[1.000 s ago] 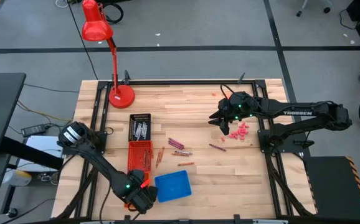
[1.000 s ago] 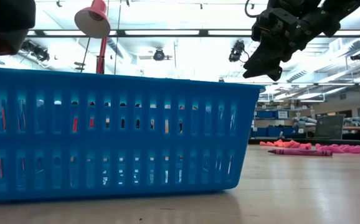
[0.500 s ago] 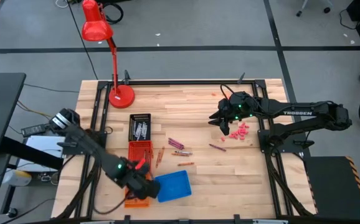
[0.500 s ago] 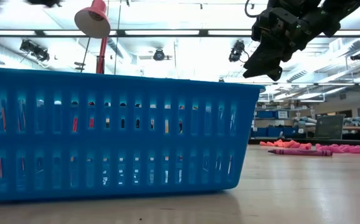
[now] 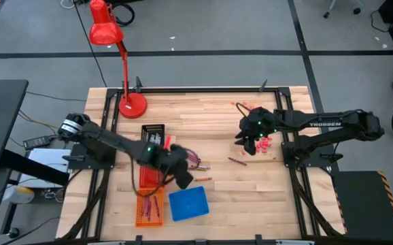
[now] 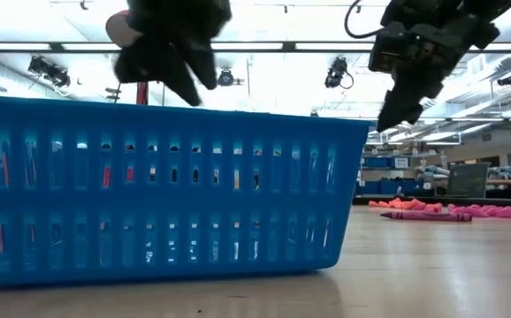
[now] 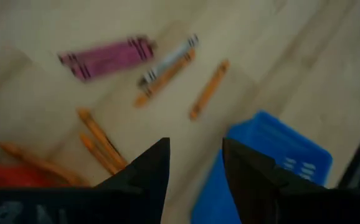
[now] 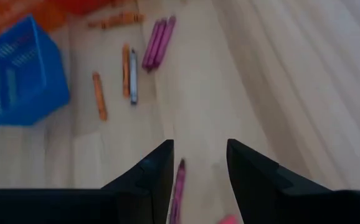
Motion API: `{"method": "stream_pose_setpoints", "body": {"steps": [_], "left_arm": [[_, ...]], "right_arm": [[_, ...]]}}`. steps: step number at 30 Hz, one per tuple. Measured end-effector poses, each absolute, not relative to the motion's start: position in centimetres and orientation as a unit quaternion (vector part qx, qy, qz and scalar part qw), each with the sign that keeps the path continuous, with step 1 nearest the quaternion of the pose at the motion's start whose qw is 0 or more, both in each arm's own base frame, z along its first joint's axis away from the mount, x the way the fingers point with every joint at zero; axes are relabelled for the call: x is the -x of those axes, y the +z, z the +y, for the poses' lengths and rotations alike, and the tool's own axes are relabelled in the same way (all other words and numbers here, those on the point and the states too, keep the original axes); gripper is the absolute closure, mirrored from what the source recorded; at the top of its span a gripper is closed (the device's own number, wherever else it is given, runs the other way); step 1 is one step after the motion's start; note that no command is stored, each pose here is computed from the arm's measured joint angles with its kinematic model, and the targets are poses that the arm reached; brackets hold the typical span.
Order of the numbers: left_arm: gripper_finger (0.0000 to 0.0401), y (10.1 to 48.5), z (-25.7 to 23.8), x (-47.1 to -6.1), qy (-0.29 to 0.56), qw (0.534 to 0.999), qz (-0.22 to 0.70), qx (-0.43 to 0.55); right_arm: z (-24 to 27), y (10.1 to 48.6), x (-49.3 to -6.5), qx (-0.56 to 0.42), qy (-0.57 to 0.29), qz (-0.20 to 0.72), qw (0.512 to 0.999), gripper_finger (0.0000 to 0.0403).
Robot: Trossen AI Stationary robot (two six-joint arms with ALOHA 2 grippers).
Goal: Sort crayons
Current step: Put the red crayon into the orange bin
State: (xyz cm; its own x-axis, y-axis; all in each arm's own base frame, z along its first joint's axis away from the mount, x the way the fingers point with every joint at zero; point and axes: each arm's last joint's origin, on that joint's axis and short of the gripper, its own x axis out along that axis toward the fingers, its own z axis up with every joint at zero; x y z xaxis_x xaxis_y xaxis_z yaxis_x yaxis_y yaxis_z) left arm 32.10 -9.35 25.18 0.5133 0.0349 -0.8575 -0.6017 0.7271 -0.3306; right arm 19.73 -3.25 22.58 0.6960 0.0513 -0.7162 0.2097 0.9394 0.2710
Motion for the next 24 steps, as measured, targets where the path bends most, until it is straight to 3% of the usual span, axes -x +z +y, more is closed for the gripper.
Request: {"method": "stream_pose_setpoints", "body": {"steps": [9, 16, 24], "left_arm": [[0.0241, 25.4, -4.1, -33.5, 0.224, 0.823, 0.427, 0.300], [0.0241, 25.7, -1.1, -34.3, 0.249, 0.825, 0.389, 0.325], [0.0241, 26.8, -1.0, -35.7, 0.176, 0.892, 0.336, 0.245]], "right_arm": [[-0.6, 21.8, -19.3, -0.125, -0.027, 0.438, 0.890, 0.0251], [1.1, 18.9, -18.3, -0.128, -0.026, 0.463, 0.876, 0.0251], [2.4, 17.6, -17.7, -0.145, -0.042, 0.471, 0.869, 0.0251]]}}
